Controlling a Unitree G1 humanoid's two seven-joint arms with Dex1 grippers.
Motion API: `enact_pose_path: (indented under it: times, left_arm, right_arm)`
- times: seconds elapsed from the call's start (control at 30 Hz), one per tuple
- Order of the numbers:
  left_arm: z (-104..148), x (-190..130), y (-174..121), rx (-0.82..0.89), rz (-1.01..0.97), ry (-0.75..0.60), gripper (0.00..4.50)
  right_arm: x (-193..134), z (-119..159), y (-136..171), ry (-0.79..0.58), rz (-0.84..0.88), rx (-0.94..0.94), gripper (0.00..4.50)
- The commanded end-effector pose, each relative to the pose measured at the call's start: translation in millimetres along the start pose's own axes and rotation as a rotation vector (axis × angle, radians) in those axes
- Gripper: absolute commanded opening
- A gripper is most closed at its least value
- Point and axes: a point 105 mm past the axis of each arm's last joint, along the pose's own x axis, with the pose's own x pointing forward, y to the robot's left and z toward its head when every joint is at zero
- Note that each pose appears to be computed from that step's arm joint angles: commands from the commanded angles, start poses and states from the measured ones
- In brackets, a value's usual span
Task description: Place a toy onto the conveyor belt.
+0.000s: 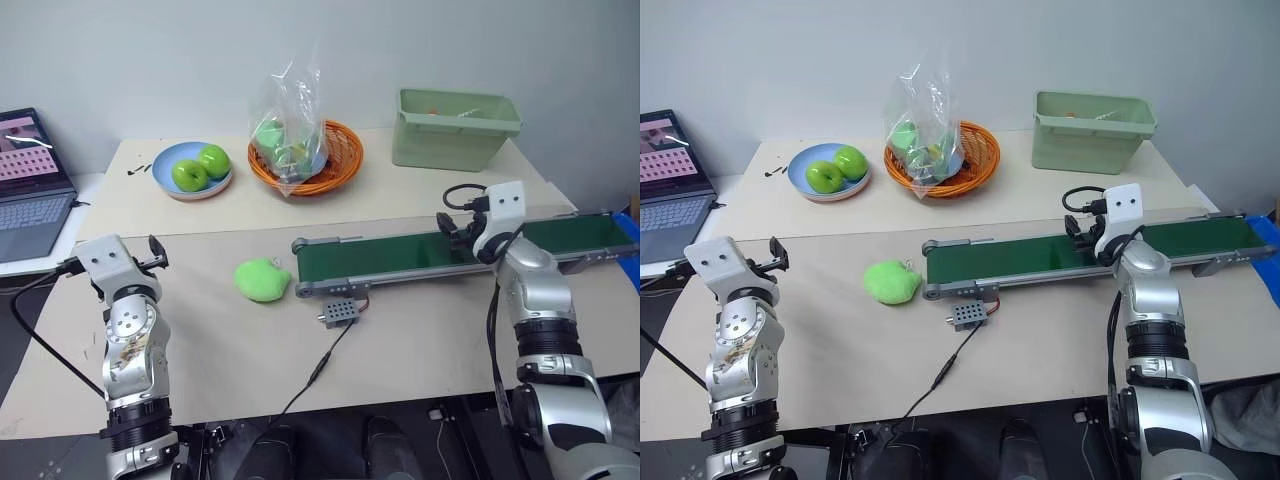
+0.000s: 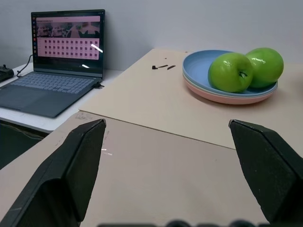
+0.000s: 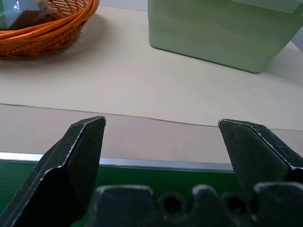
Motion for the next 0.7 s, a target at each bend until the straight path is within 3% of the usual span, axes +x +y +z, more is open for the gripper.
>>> enact_pose_path:
  times: [0.03,0.17,0.23,0.37,0.5,0.6,0.7]
  left_arm:
    - [10.7,1.1,-3.6,0.001,-0.024,-0.04,4.44]
    - [0.3,2.5,-3.7,-0.013,-0.03,0.005,4.44]
    - [-0.6,2.2,-5.8,-0.019,-0.041,0.007,4.44]
    - [-1.3,0.4,-11.4,-0.015,-0.065,0.009,4.44]
    - [-5.0,-0.9,-14.1,-0.014,-0.084,0.023,4.44]
    - [-31.6,-5.8,-16.4,-0.123,-0.135,0.159,4.44]
    - [-65.9,-24.4,-31.3,-0.462,-0.234,0.393,4.44]
  right_arm:
    - [-2.4,22.0,-4.3,-0.074,-0.001,-0.002,4.5]
    - [-3.9,20.5,28.0,-0.061,0.187,-0.019,4.5]
    - [-15.4,33.8,60.9,-0.115,0.387,-0.001,4.5]
    - [-79.2,57.7,133.5,-0.209,0.924,-0.017,4.5]
    - [-118.3,61.0,160.5,-0.222,1.167,-0.053,4.5]
    - [-151.1,52.0,176.9,-0.189,1.361,-0.112,4.5]
    - [-144.4,45.8,174.8,-0.165,1.318,-0.138,4.5]
